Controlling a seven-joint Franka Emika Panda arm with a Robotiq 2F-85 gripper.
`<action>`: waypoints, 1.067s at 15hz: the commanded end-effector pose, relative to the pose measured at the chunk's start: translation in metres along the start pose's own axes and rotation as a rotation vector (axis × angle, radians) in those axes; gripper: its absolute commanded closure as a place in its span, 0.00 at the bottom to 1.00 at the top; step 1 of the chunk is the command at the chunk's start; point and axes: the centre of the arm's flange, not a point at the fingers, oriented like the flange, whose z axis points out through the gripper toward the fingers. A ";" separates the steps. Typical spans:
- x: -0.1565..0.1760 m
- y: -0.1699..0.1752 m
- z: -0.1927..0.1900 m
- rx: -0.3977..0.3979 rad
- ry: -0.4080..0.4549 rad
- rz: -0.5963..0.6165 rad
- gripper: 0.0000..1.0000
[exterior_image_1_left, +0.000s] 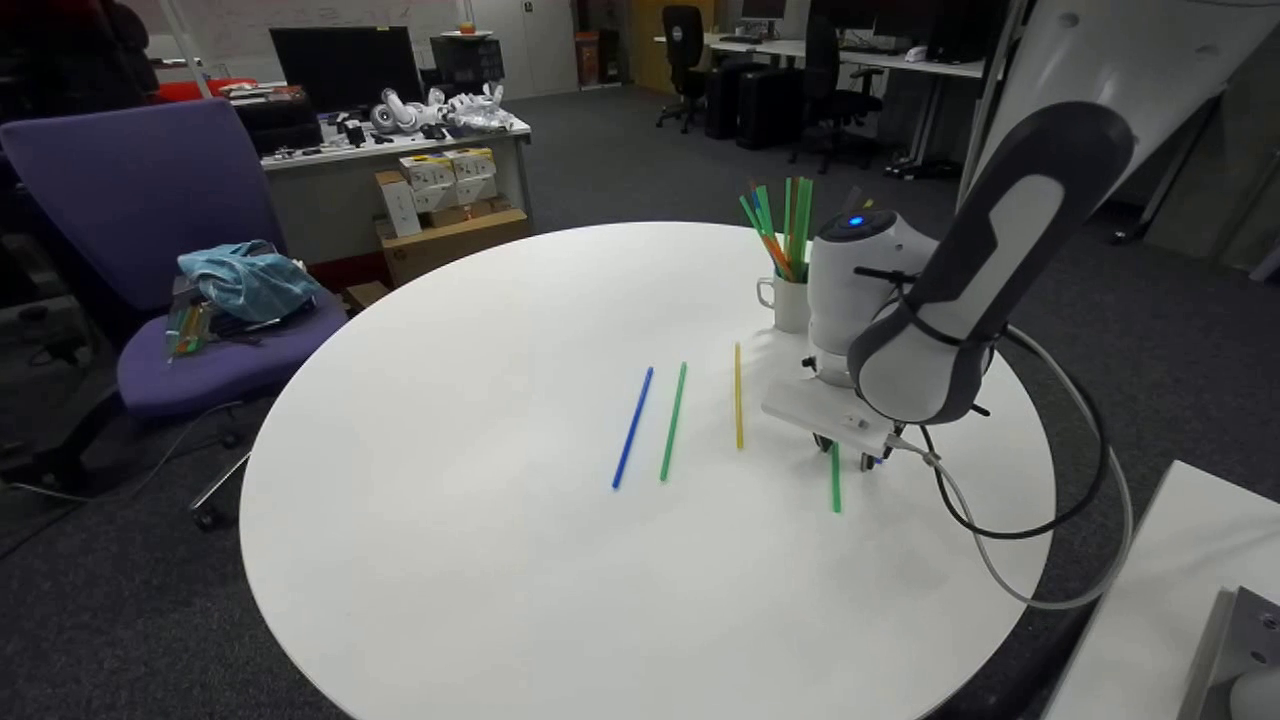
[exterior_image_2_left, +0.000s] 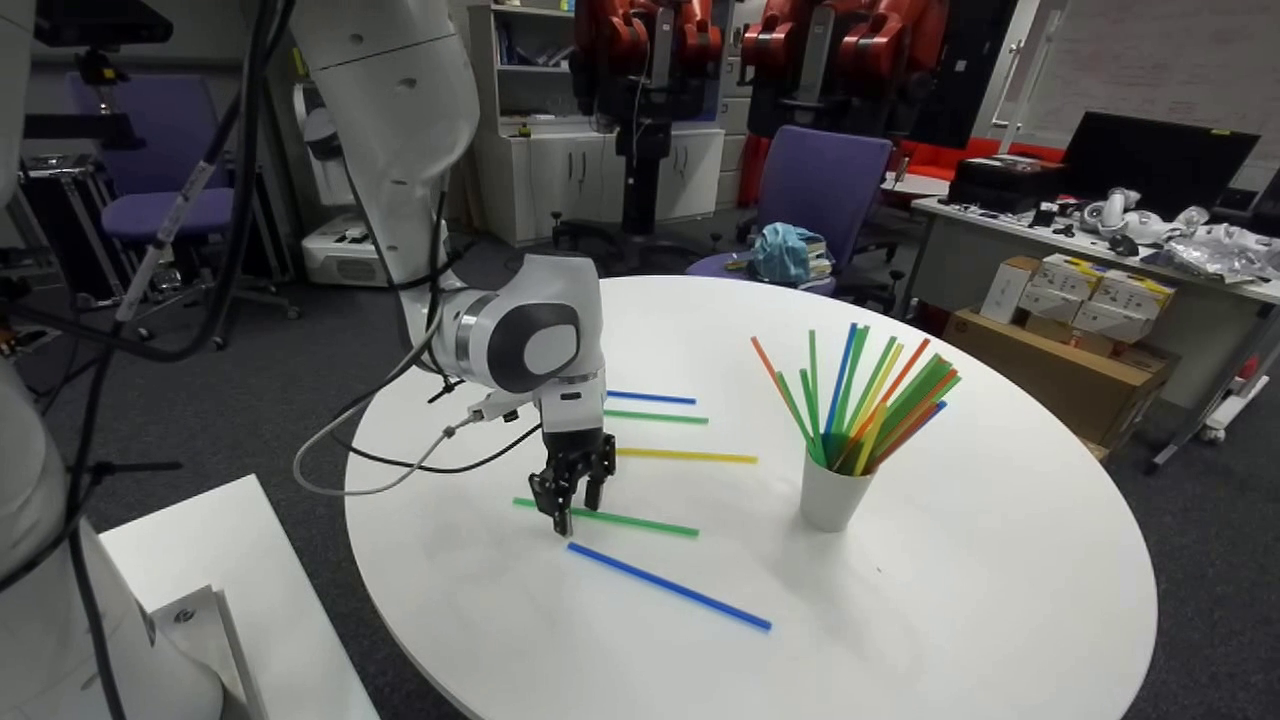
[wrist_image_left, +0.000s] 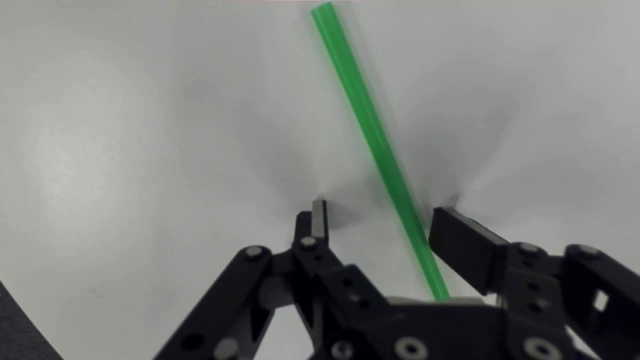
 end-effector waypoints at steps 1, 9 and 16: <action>0.011 -0.006 -0.003 -0.010 -0.012 -0.015 0.72; 0.059 -0.027 -0.065 0.037 0.052 0.015 1.00; 0.128 -0.061 -0.178 0.035 0.272 0.087 1.00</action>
